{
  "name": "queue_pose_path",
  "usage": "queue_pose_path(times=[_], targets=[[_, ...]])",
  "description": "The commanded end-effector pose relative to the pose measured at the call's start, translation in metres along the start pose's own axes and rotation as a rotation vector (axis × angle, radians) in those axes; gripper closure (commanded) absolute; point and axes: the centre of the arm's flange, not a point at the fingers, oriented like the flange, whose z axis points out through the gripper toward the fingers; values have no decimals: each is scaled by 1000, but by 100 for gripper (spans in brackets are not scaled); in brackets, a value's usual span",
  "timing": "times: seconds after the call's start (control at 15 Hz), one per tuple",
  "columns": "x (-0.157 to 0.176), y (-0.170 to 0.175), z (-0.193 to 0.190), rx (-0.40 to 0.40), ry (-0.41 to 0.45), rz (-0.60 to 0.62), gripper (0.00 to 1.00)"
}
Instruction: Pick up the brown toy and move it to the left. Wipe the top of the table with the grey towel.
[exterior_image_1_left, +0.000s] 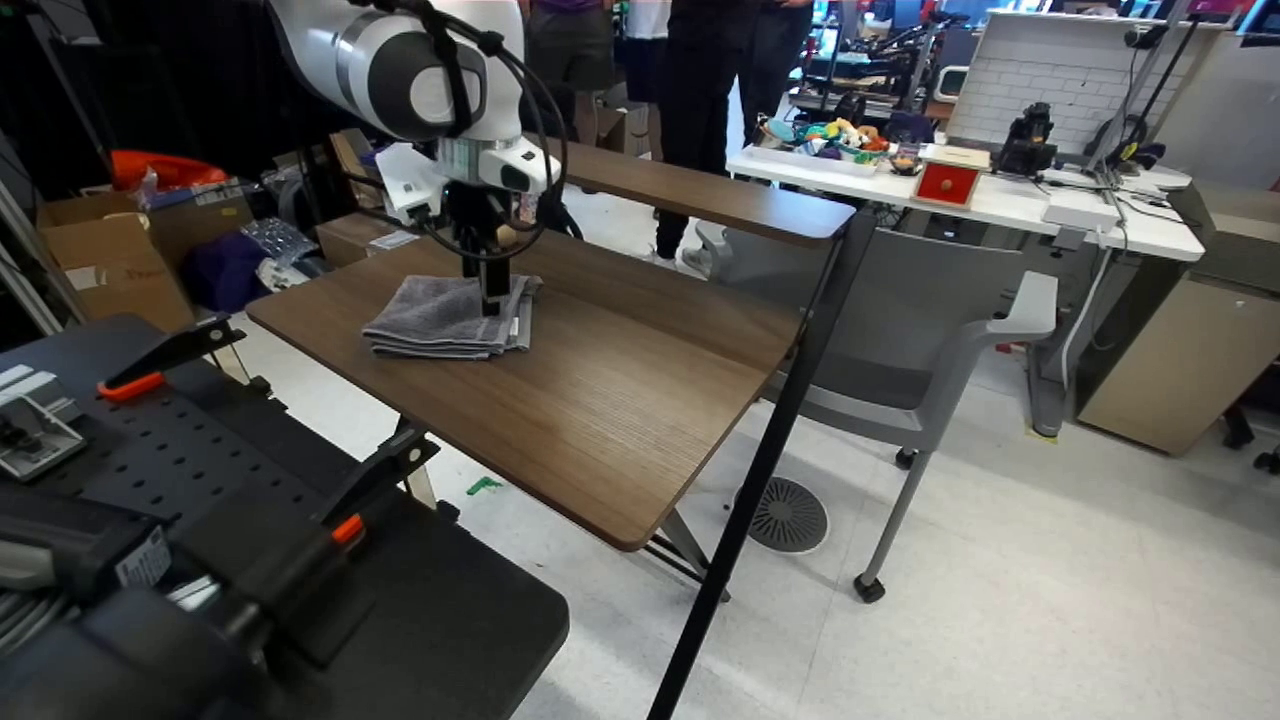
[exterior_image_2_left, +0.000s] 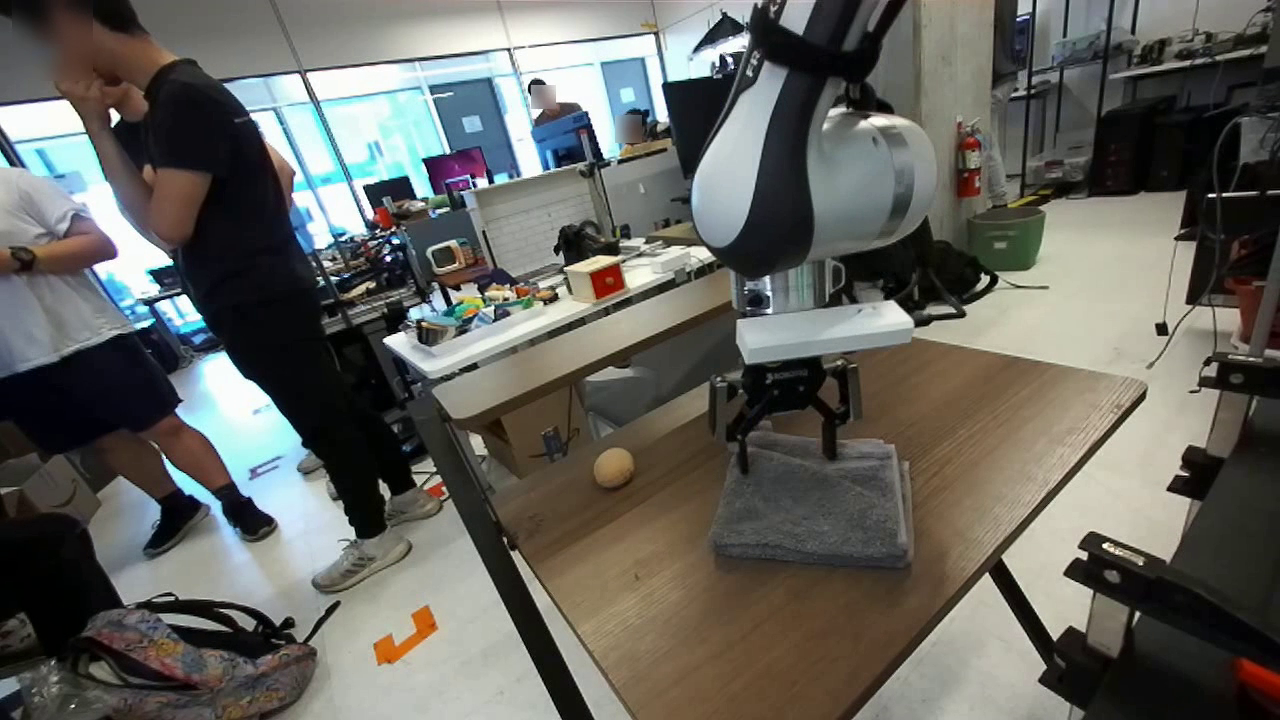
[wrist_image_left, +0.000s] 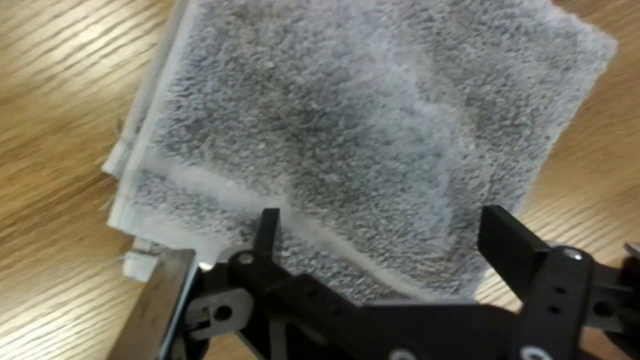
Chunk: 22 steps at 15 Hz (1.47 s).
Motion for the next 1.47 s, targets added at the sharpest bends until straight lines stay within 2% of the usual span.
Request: queue_pose_path(times=[0.0, 0.13, 0.27, 0.53, 0.67, 0.73, 0.93, 1.13, 1.4], targets=[[-17, -28, -5, 70, 42, -39, 0], [-19, -38, 1, 43, 82, -38, 0], [-11, -34, 14, -36, 85, 19, 0], [11, -2, 41, -206, 94, 179, 0], [20, 10, 47, -275, 68, 253, 0], [5, 10, 28, -199, 90, 201, 0], [15, 15, 29, -206, 109, 215, 0], [65, 37, 26, -158, 211, 335, 0], [126, 104, 26, -145, 357, 508, 0]])
